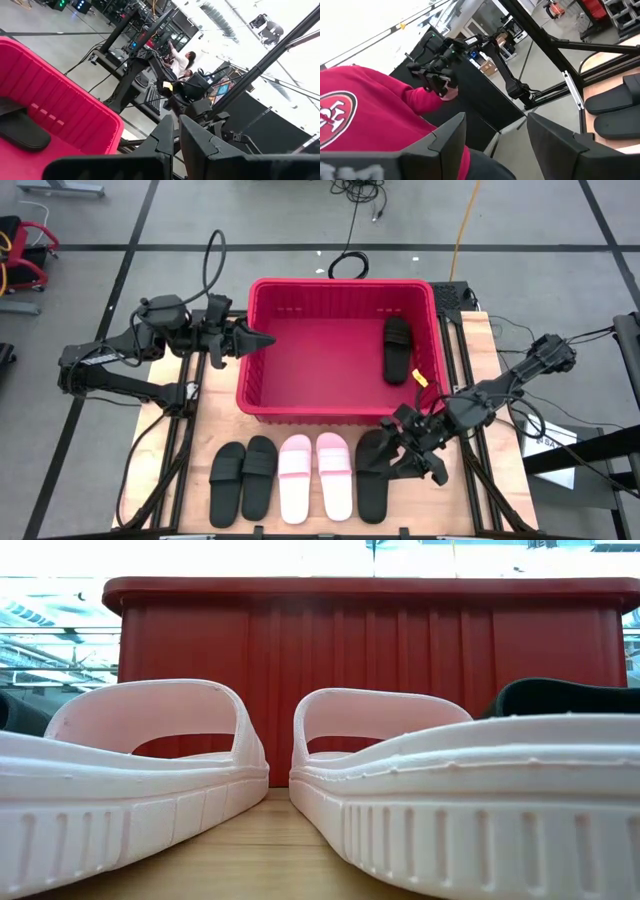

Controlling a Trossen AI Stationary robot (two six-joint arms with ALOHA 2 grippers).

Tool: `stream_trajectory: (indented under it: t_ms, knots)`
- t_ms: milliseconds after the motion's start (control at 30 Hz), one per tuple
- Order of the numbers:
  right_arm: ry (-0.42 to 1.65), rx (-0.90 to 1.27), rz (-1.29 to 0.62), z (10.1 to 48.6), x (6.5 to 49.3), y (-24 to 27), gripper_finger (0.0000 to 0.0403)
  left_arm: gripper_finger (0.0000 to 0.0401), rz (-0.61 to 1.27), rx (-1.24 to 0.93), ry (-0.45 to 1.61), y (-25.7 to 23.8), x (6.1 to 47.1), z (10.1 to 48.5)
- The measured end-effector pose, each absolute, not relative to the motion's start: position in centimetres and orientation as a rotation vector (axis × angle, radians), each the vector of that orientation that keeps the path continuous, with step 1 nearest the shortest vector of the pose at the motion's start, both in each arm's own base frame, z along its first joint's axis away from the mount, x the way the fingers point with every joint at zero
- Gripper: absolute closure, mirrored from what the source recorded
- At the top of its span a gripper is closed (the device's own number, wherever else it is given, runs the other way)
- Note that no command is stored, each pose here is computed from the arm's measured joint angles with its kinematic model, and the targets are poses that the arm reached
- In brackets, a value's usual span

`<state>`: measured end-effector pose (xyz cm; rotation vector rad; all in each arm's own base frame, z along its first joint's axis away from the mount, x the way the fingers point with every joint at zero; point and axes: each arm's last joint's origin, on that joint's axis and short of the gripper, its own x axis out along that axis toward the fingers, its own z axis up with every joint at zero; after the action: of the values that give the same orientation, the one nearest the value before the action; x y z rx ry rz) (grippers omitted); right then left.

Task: Pick and place slides into bin
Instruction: Put the black slide into the red organizer bin

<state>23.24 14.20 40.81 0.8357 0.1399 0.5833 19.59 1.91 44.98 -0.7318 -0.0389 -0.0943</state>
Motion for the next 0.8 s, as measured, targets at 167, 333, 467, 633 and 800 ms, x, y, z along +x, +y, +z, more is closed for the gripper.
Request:
stream_trajectory:
  t_ms: [167, 333, 467, 633, 800]
  knots:
    - [0.131, 0.808, 0.584, 40.8, 23.2, 14.2, 0.0202, 0.0375, -0.097, -0.733, -0.049, 1.9, 19.6, 45.1]
    - [0.126, 0.825, 0.572, 40.9, 23.2, 14.1, 0.0202, 0.0375, -0.139, -0.732, -0.035, 1.8, 19.6, 45.1]
    - [0.127, 0.808, 0.555, 40.8, 23.3, 14.2, 0.0202, 0.0375, -0.164, -0.733, -0.025, 1.7, 19.6, 45.1]
    - [0.147, 0.842, 0.472, 40.1, 23.5, 14.7, 0.0202, 0.0375, -0.206, -0.723, -0.009, 1.6, 19.6, 45.1]
    - [0.148, 0.81, 0.404, 40.5, 23.9, 15.9, 0.0202, 0.0375, -0.235, -0.716, 0.003, 1.5, 19.5, 45.1]
